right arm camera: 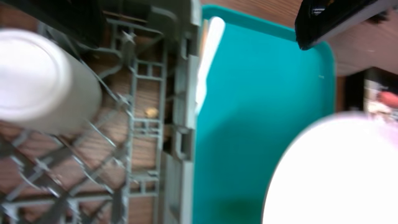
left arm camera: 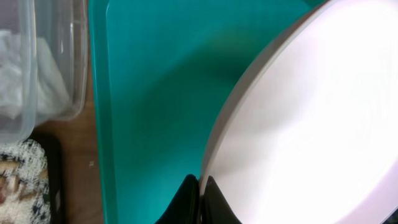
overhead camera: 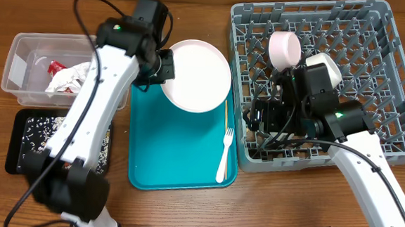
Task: Sort waste into correct bins and load items into the dishwasher
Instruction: 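Lift the white plate with the left gripper toward the right gripper, then grasp the plate with the right gripper and release the left gripper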
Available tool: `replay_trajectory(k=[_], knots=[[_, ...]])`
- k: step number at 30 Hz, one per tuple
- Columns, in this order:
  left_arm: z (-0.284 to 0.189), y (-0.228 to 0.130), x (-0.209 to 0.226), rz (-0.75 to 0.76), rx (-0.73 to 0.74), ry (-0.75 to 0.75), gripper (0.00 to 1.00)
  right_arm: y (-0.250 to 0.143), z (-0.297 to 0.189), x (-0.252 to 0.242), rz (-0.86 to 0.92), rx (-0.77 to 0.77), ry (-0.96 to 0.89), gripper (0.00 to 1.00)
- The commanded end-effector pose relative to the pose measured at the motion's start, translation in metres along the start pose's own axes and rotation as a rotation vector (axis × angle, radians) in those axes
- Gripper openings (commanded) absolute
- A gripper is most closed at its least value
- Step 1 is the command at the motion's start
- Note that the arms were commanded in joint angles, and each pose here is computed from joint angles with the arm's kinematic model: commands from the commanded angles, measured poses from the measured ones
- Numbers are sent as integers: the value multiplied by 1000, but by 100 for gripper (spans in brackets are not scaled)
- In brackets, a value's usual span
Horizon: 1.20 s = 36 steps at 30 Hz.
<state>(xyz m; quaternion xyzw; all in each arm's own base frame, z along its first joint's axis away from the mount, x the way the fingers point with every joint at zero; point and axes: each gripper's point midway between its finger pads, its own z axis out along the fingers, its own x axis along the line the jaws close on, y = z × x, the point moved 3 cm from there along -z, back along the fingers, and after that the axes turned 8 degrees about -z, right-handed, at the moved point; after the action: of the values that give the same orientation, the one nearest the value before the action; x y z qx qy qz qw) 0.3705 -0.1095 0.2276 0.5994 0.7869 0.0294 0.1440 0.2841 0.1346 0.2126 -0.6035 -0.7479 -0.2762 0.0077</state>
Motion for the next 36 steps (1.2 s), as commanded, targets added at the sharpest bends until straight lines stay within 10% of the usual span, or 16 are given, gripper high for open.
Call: replay_trajectory(k=[1,16,22,30,34,36], knots=[[-21,-17,-13,73,46,-102,4,16,-15,13,53,-58,114,100],[-26,-55,-35,225,170,-170,4,28,-16,20,62,-84,238,99],[-26,-62,-44,260,175,-178,4,27,-6,17,76,-56,234,63],[-27,-66,-52,273,184,-206,4,28,0,14,83,-42,231,57],[-26,-66,-52,275,183,-207,4,28,0,14,83,-41,231,8],[-27,-67,-52,275,187,-207,4,27,0,14,83,-40,231,4]])
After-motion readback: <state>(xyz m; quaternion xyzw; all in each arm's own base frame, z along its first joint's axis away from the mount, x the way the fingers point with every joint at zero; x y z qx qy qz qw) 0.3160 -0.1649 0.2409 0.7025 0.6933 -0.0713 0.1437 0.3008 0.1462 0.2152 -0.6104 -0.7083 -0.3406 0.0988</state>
